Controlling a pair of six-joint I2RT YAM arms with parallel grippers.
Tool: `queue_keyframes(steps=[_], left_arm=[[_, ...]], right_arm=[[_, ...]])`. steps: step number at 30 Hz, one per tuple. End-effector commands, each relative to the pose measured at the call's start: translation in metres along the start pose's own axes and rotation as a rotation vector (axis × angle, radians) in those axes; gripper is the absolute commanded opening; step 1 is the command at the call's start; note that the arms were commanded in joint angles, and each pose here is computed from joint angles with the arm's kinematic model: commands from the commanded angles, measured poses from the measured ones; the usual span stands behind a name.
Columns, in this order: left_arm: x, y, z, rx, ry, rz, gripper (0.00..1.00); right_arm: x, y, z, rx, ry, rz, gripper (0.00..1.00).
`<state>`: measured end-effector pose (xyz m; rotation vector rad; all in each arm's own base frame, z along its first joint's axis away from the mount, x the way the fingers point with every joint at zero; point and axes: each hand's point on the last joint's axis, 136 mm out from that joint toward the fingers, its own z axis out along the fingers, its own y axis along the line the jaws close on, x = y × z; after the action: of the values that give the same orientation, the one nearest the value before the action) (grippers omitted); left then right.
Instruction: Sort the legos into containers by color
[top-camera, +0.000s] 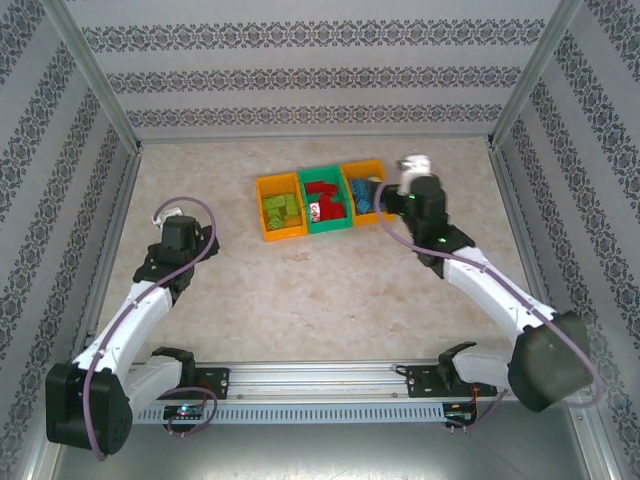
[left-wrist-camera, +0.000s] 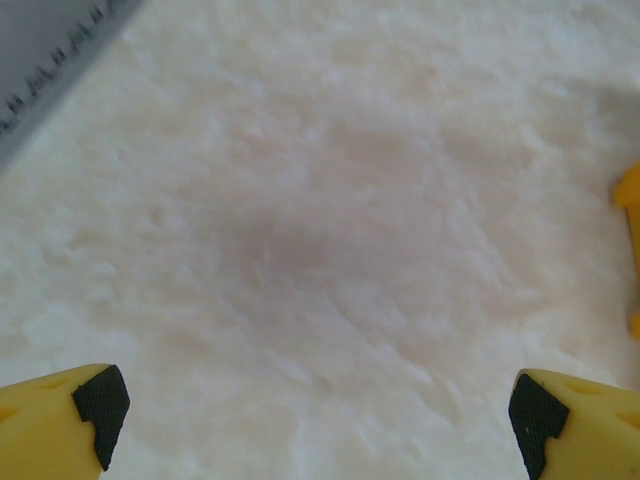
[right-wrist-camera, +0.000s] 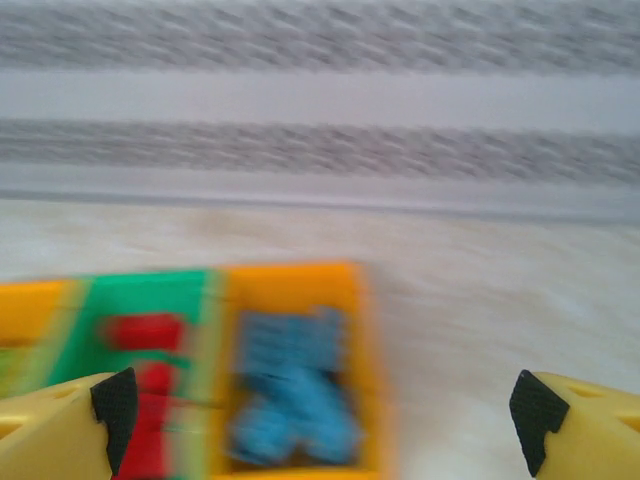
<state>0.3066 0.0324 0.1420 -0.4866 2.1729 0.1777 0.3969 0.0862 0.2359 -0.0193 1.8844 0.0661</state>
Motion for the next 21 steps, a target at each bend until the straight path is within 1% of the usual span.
queue_keyframes(steps=[1,2,4,9,11,13,14,15,16,17,18,20,21], left_arm=[[-0.025,0.005,0.003,-0.014,-0.211,0.091,0.99],[-0.026,0.003,0.004,0.000,-0.252,0.111,0.99],[-0.024,0.002,0.007,0.010,-0.296,0.128,0.99],[-0.014,-0.016,0.024,0.087,-0.337,0.209,0.99],[-0.009,-0.024,0.034,0.116,-0.323,0.242,0.99],[-0.004,-0.031,0.047,0.126,-0.272,0.270,0.99],[-0.002,-0.034,0.054,0.127,-0.253,0.281,0.99],[-0.003,-0.035,0.058,0.126,-0.242,0.287,0.99],[-0.005,-0.040,0.061,0.143,-0.249,0.287,0.99],[-0.008,-0.045,0.063,0.171,-0.273,0.288,0.99],[-0.010,-0.048,0.065,0.187,-0.283,0.285,0.99],[-0.012,-0.052,0.072,0.196,-0.277,0.278,0.99],[-0.011,-0.053,0.077,0.211,-0.273,0.267,0.99]], right_arm=[[0.049,-0.067,0.000,0.177,0.023,-0.031,0.98],[0.059,-0.075,-0.002,0.179,0.016,-0.020,0.98],[0.073,-0.088,-0.003,0.198,-0.006,-0.012,0.98],[0.101,-0.096,0.015,0.207,-0.005,-0.023,0.98],[0.109,-0.096,0.024,0.194,-0.010,-0.028,0.98],[0.115,-0.097,0.033,0.176,0.001,-0.011,0.98],[0.119,-0.099,0.033,0.155,0.027,0.011,0.98],[0.118,-0.101,0.033,0.143,0.004,0.024,0.98],[0.119,-0.099,0.033,0.131,-0.030,0.023,0.98],[0.122,-0.096,0.033,0.115,-0.022,0.014,0.98],[0.125,-0.092,0.035,0.094,0.016,0.004,0.98],[0.121,-0.089,0.036,0.072,-0.007,0.000,0.98],[0.123,-0.088,0.036,0.065,0.003,-0.004,0.98]])
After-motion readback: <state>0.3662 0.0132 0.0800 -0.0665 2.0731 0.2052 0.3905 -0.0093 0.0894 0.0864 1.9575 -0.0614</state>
